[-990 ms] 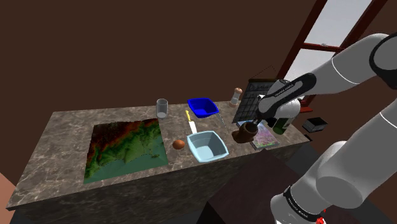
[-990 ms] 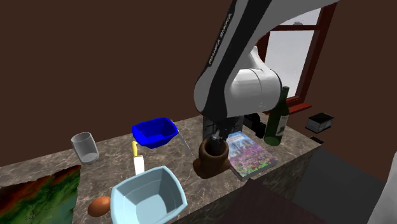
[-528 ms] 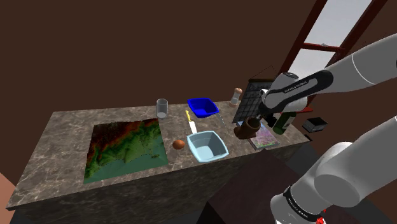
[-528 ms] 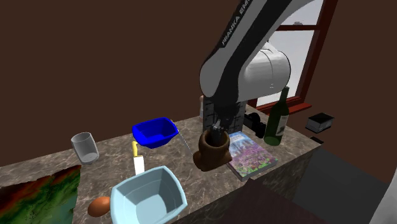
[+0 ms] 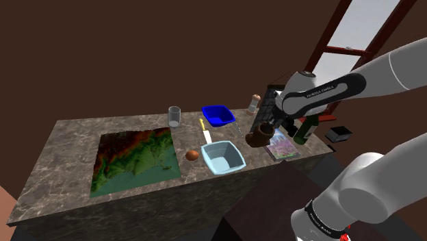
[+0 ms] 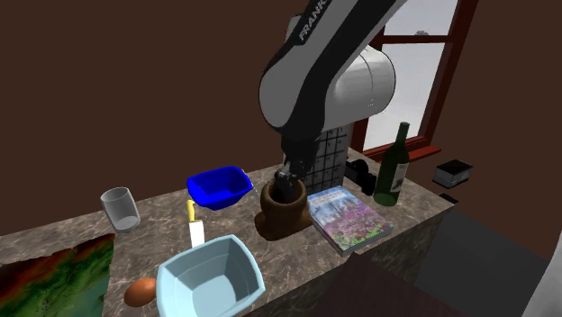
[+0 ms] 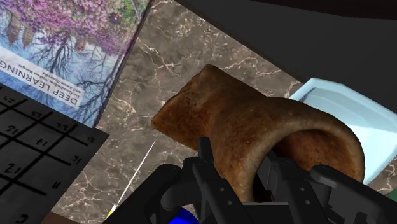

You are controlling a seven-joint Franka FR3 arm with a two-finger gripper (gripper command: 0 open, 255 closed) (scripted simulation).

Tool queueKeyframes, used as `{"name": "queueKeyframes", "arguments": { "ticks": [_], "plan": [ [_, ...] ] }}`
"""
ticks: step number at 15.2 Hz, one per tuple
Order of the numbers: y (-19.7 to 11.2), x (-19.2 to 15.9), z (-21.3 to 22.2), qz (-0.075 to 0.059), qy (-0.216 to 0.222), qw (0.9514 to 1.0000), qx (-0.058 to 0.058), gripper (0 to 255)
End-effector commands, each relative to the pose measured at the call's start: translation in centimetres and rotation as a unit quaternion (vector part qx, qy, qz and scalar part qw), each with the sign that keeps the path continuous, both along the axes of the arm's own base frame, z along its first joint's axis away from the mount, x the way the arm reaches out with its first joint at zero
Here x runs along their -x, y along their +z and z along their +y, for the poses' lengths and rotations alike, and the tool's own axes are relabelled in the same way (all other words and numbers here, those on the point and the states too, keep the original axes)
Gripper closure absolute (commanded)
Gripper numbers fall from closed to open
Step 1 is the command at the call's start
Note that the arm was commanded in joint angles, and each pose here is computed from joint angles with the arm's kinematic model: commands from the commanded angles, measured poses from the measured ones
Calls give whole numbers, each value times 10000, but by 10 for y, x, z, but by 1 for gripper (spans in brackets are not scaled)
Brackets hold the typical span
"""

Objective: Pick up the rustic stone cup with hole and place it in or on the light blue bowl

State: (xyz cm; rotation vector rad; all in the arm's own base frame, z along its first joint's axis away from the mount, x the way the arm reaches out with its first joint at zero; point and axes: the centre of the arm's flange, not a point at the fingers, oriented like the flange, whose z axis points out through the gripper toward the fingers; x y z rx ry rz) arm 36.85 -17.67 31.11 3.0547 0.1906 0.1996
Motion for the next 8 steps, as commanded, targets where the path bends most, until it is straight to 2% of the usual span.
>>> {"name": "queueKeyframes", "arguments": {
  "ticks": [1, 8],
  "plan": [
    [5, -10, 25, -4, -14, 10000, 3, 255],
    [21, -48, 108, -4, -14, 10000, 3, 255]
  ]
}}
